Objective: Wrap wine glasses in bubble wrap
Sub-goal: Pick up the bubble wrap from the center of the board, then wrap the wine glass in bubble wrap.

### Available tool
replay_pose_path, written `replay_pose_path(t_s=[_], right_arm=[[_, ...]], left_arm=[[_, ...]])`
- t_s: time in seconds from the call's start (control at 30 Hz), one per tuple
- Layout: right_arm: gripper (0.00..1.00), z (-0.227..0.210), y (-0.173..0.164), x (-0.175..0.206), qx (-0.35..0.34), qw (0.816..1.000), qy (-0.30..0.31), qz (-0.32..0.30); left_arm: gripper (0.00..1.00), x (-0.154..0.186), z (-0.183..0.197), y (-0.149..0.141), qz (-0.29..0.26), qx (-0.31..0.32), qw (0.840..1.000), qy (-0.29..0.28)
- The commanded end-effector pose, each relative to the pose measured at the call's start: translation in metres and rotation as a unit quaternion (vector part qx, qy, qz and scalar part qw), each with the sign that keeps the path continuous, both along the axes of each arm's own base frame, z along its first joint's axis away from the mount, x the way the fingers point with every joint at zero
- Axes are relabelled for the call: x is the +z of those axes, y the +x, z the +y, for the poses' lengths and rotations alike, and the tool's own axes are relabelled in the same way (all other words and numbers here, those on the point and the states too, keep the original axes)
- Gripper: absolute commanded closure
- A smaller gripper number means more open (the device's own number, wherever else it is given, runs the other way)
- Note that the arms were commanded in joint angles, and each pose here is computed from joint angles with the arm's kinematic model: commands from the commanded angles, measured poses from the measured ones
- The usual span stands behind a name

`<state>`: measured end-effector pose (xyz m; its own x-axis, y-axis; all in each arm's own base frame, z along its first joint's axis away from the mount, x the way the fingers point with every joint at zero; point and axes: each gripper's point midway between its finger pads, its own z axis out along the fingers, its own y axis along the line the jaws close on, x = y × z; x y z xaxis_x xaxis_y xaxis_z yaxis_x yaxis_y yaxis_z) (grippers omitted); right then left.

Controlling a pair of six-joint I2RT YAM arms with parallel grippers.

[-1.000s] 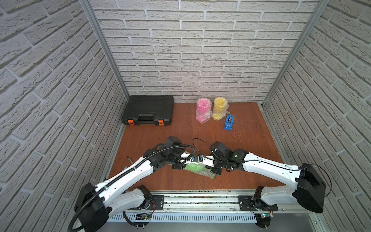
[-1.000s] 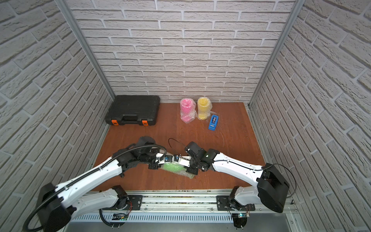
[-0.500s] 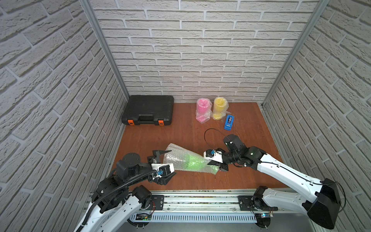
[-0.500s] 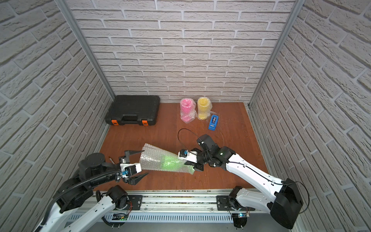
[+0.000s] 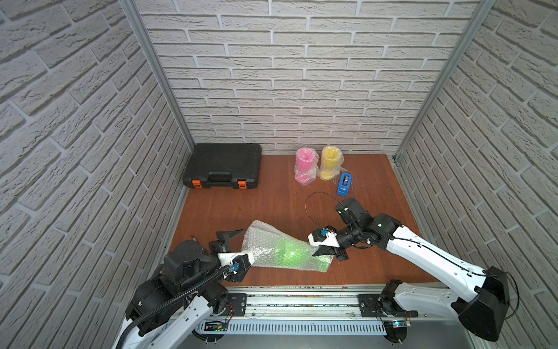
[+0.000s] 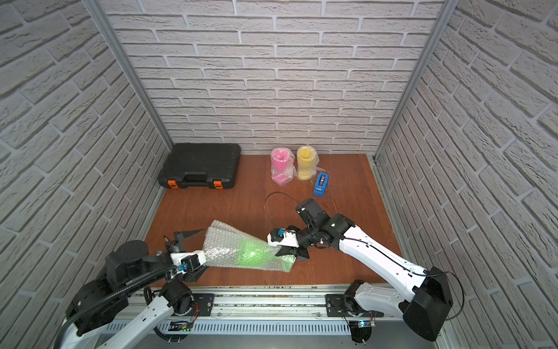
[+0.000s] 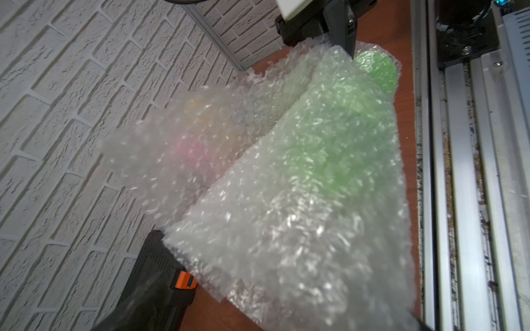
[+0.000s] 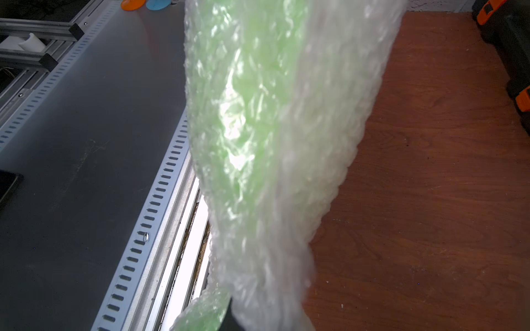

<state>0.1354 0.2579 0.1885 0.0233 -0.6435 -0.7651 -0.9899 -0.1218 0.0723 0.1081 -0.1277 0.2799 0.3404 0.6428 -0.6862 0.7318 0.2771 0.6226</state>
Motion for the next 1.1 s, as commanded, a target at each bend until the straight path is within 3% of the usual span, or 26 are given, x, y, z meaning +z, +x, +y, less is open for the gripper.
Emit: replay_pose_path(t_s=[0.0,0.3,0.43,0.53,0.67,0.97,1.07], right_arm=[[0.97,-0.002,-0.012,0.011,0.033,0.999,0.017,-0.004],[0.97,-0.005,-0.020,0.018,0.050,0.999,0.014,-0.003],[0.97,-0.005,-0.017,0.019,0.045,0.999,0.016,-0.009],[0.97,-0.001,-0.012,0.017,0.035,0.999,0.018,-0.006],[0.97,0.007,-0.005,0.010,0.023,0.999,0.030,-0.002],[0.97,0.050,0.028,-0.030,-0.022,0.997,0.074,-0.027],[0.97,0.072,0.039,-0.049,-0.044,0.994,0.100,-0.025]], left_arm=[[0.02,0.014,-0.004,0.009,-0.028,0.007,0.999,-0.019],[0.02,0.005,-0.028,0.002,0.042,-0.048,0.998,-0.029],[0.10,0.003,-0.032,-0.001,0.064,-0.061,0.996,-0.027],[0.43,0.004,-0.036,-0.007,0.075,-0.081,0.994,-0.025],[0.72,0.004,-0.040,-0.012,0.085,-0.101,0.991,-0.024],[1.00,0.016,-0.048,-0.008,0.134,-0.117,0.984,0.017],[1.00,0.018,-0.054,0.001,0.149,-0.117,0.981,0.031]])
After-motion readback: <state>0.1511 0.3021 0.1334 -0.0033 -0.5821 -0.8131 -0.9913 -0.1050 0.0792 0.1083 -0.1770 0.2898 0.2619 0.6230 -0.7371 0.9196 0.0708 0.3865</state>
